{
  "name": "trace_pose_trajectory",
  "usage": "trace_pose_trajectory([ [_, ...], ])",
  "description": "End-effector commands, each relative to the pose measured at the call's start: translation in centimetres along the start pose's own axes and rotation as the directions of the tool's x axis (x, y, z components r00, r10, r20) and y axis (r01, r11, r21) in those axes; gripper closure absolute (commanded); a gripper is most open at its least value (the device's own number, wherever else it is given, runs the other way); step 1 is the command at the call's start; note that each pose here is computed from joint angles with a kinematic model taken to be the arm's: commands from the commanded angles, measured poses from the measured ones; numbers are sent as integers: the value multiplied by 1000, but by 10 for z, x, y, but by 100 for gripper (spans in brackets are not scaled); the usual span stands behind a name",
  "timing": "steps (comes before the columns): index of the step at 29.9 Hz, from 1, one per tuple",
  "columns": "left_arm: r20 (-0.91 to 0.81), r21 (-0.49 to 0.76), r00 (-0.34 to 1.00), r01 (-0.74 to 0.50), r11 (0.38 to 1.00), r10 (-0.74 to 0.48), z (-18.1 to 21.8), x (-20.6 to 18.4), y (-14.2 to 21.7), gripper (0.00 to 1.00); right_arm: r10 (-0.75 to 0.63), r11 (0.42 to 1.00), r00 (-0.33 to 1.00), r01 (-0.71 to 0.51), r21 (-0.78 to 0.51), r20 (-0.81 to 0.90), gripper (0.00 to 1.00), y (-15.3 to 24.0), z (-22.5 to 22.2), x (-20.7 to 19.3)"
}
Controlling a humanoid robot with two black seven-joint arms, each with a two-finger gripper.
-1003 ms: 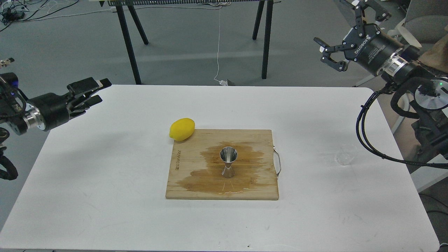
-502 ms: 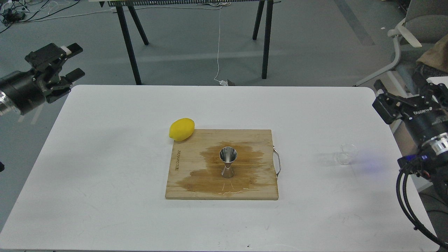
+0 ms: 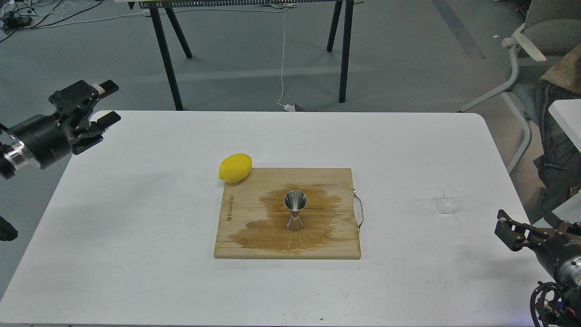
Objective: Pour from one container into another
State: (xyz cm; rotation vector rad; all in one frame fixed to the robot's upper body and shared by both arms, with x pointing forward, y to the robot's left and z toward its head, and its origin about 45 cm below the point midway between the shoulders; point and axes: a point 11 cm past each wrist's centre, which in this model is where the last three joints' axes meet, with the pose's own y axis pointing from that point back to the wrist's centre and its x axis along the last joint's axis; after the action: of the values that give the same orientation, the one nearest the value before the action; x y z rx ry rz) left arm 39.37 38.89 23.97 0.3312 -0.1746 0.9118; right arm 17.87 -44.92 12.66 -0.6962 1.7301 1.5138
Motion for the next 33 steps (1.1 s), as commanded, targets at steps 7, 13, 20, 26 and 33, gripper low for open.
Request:
trace_pose_trajectory([
  [7,-7,8,1000,3,1000,-3,-5,-3,1,6,169,983,978,-177,-56,-124,2,-25,51,10],
  [13,-16,18,1000,6,1000,-5,-10,-6,3,6,219,972,955,-232,-44,-198,2,-33,63,8],
  [20,-18,19,1000,7,1000,-6,-11,-7,3,6,215,970,947,-235,-60,-239,2,-47,74,1],
  [26,-17,18,1000,5,1000,-5,-11,-6,3,6,225,965,940,-251,-73,-255,2,-64,86,1],
  [33,-19,20,1000,7,1000,-7,-12,-7,3,6,228,966,942,-251,-67,-247,2,-78,88,-4],
])
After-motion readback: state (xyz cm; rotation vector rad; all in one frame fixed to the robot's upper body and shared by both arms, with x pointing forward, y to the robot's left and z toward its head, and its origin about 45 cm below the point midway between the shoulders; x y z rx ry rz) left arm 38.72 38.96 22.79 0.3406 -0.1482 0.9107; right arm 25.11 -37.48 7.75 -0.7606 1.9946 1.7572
